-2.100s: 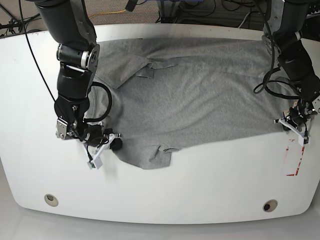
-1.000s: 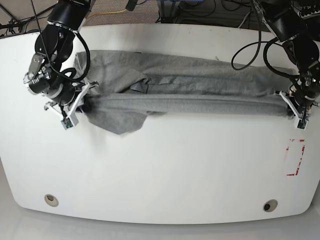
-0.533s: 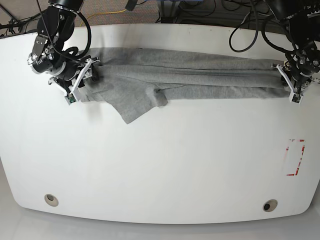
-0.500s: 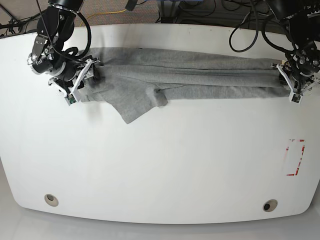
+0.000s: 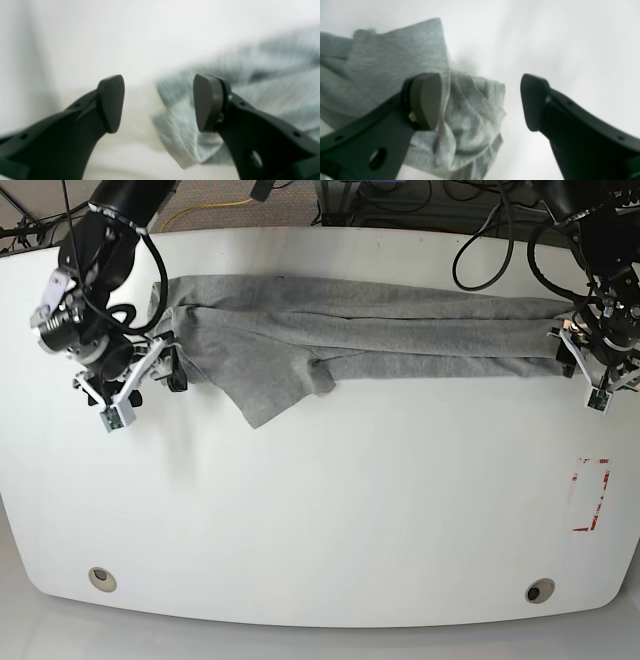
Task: Fold the T-shirt properly
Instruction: 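Regrasp the hanging sleeve with the right gripper and tuck it onto the fold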
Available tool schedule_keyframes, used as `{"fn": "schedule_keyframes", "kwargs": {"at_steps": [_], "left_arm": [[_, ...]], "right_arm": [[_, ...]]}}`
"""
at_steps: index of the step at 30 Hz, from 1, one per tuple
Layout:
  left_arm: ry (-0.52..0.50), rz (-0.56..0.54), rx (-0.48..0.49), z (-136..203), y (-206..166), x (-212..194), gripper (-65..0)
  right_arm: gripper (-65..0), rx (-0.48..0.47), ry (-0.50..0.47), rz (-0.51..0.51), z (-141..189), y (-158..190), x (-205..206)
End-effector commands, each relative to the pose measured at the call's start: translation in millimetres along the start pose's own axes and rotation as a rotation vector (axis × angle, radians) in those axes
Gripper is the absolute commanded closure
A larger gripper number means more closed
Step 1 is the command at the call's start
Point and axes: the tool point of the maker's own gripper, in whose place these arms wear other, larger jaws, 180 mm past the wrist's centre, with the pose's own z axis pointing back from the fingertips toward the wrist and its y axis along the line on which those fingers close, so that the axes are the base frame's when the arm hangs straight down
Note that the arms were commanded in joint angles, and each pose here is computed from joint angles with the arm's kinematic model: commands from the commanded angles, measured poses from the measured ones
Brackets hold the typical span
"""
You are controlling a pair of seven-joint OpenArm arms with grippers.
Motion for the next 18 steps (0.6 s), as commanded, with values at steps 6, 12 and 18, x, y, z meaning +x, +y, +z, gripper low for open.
{"fn": "schedule_keyframes", "kwargs": {"at_steps": [6, 12, 18], "left_arm": [[-0.094, -0.011, -0.011, 7, -22, 34, -39.0], [-0.045, -0.041, -0.103, 0, -57, 16, -39.0], [0.021, -0.033, -0.137, -3, -66, -11, -39.0]], "right_arm": [[-40.6, 0.192, -0.018, -0.033, -54, 32, 27], [-39.3, 0.312, 0.005, -0.062, -93, 58, 28], [-39.3, 0.328, 0.036, -0.040, -113, 67, 24]]}}
